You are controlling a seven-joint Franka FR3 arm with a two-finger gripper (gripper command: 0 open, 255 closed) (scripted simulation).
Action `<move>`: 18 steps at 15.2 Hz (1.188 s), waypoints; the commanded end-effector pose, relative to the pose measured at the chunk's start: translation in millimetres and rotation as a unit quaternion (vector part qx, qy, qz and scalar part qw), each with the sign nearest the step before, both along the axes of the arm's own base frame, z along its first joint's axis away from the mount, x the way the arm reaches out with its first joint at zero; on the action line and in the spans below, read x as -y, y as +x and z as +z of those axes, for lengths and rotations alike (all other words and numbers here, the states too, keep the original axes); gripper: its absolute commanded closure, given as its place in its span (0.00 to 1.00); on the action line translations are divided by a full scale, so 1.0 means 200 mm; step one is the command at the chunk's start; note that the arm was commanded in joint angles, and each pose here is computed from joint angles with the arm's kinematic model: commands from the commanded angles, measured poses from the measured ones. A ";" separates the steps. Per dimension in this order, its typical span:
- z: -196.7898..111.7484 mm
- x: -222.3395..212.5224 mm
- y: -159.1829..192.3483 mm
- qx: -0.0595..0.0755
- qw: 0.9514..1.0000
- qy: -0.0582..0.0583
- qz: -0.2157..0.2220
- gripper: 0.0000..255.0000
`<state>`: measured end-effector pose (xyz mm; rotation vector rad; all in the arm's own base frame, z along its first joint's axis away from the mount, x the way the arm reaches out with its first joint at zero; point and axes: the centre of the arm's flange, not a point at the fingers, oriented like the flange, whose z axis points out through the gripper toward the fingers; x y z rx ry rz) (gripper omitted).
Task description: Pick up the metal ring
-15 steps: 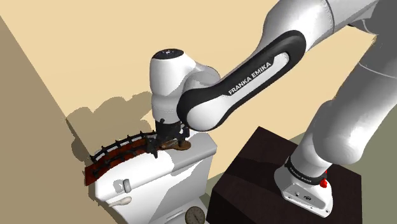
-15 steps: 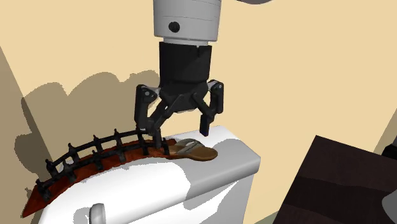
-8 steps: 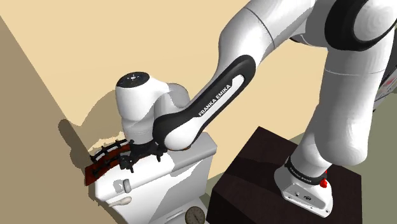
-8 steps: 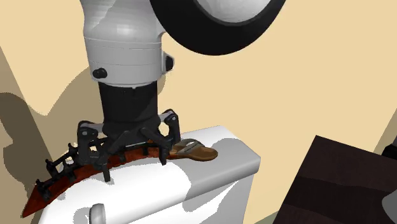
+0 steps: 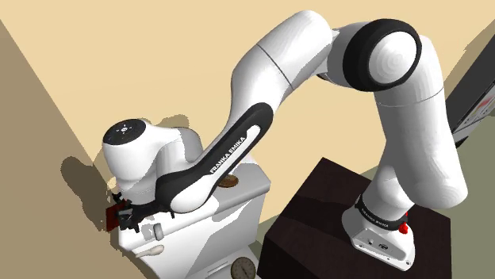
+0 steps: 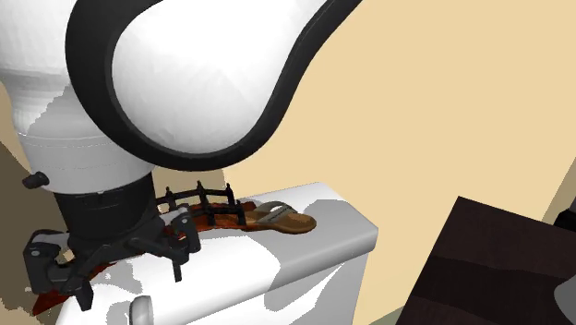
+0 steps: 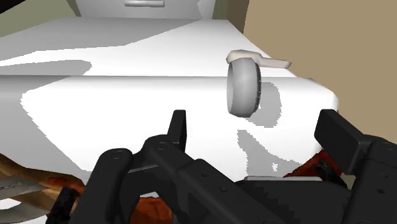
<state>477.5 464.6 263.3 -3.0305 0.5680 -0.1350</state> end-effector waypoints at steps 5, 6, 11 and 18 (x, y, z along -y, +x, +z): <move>-0.16 -0.02 0.01 0.001 1.000 0.000 -0.001 0.00; -0.20 -0.02 0.01 0.001 1.000 0.000 -0.001 0.00; -0.20 -0.01 0.01 0.001 1.000 -0.001 -0.001 1.00; -0.20 -0.02 0.01 0.001 1.000 0.000 -0.001 1.00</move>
